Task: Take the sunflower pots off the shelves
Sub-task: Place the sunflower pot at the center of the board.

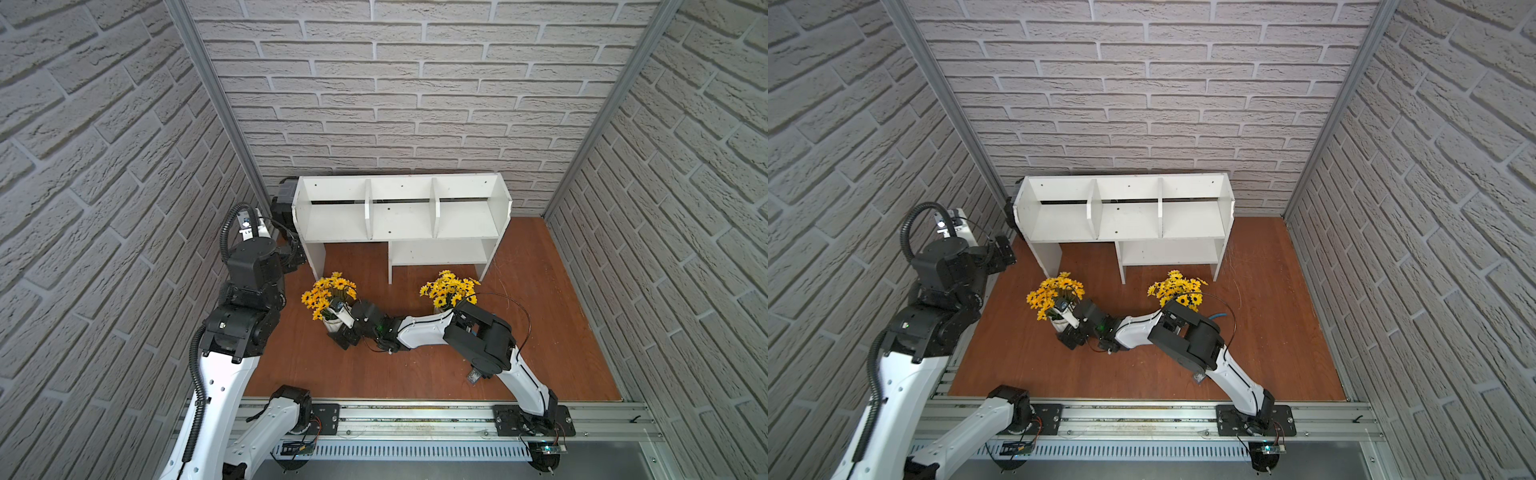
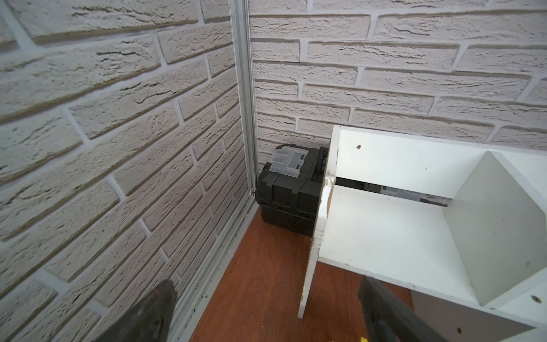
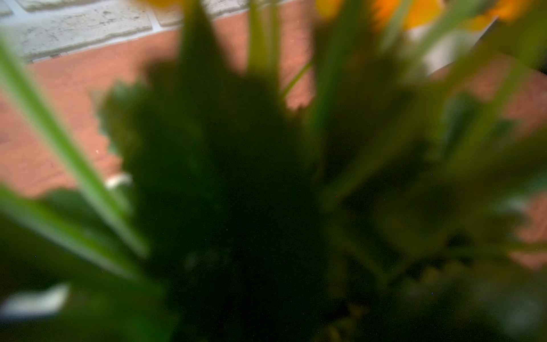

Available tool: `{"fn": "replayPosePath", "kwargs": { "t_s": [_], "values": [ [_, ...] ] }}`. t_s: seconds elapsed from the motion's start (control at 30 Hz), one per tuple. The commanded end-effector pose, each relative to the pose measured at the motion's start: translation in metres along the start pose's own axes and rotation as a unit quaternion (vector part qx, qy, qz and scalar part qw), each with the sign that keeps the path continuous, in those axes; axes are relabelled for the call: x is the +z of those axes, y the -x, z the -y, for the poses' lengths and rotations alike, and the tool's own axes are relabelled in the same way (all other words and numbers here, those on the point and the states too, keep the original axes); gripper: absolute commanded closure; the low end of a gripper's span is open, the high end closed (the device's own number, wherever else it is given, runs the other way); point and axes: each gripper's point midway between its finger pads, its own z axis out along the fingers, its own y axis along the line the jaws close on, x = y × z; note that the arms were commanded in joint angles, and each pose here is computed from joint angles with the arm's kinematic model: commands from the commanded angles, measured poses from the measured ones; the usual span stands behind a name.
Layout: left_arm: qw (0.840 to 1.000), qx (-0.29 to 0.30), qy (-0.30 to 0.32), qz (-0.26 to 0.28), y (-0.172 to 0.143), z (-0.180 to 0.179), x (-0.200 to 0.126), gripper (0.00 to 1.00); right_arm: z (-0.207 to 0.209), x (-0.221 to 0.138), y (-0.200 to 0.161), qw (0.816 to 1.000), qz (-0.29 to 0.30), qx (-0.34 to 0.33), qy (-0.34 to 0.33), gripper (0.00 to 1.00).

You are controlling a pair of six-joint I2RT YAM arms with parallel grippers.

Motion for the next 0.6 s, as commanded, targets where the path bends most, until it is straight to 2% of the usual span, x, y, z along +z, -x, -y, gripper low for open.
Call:
{"fn": "replayPosePath", "kwargs": {
  "t_s": [0.0, 0.23, 0.57],
  "values": [
    [1.000, -0.018, 0.002, 0.017, 0.006, -0.003, -0.002, 0.02, -0.005, -0.003, -0.009, 1.000, -0.023, 0.003, 0.000, 0.00],
    [1.000, -0.016, 0.002, 0.018, 0.007, -0.003, -0.003, 0.02, -0.004, -0.009, 0.004, 1.000, -0.014, 0.001, -0.002, 0.00],
    [1.000, -0.025, -0.003, 0.017, 0.006, -0.001, -0.003, 0.02, -0.006, -0.037, 0.012, 1.000, -0.016, -0.009, -0.002, 0.00]
  ]
}}
